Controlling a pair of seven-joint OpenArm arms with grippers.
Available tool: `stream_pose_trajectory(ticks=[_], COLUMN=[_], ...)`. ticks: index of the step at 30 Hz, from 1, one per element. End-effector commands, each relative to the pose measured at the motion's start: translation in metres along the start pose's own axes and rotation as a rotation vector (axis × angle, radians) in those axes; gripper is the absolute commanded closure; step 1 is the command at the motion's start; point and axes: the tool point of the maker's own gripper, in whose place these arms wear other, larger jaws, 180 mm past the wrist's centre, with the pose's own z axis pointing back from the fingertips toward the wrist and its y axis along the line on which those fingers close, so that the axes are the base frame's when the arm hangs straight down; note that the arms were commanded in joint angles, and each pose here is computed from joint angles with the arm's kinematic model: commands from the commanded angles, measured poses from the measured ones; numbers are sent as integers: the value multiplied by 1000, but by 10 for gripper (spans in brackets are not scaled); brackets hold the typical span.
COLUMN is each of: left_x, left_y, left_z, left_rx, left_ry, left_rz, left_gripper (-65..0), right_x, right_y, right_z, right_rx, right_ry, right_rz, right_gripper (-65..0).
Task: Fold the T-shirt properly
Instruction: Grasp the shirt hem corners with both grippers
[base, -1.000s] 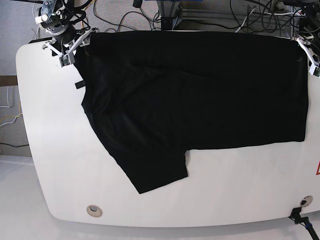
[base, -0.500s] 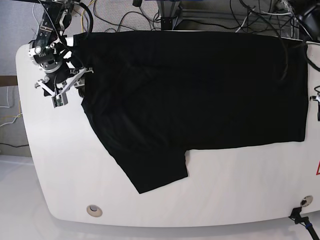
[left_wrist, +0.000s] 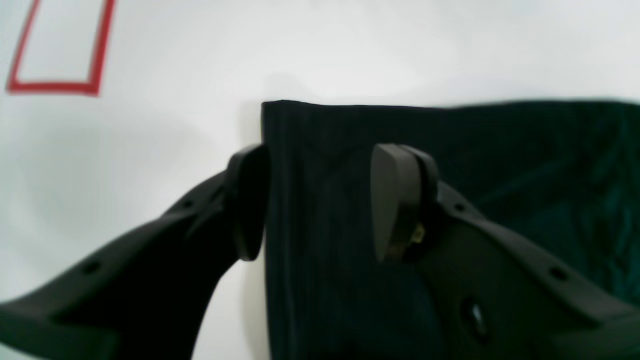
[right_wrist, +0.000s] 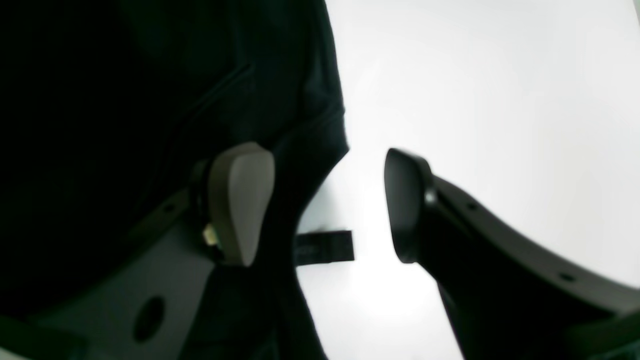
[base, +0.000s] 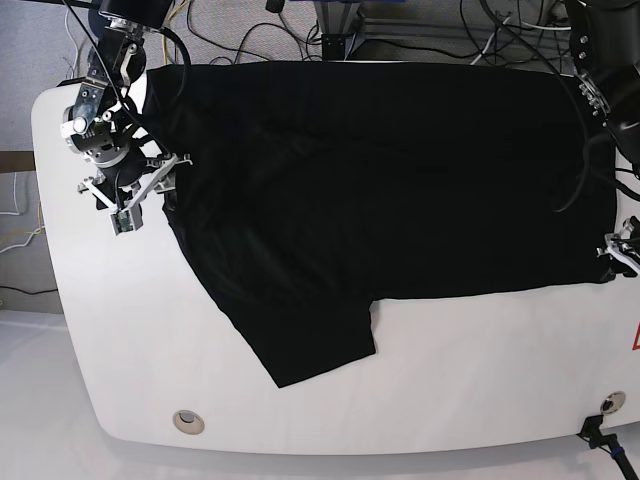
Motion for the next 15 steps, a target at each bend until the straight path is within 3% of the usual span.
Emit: stream_pose_trajectory(ticks=[1,6,12,15], left_x=[18,15,4,-4], left_y=[21,24,44,52], left_z=[6,-7,-9,-11], left_rx=[28,37,153,224], left_ry=[-84,-79,-67,-25], left_rz=[43,94,168,143], left_gripper=[-292,-294,-294,-294], right_x=[16,15,14,14], right_y=[-4,-4,-4,-4], right_z=[4,4,4,4], right_rx=[-5,-5,-5,-6], right_ry=[-52,-51,-48,-48], right_rz=[12,12,11,11], right_gripper=[-373,-373,-373,-373])
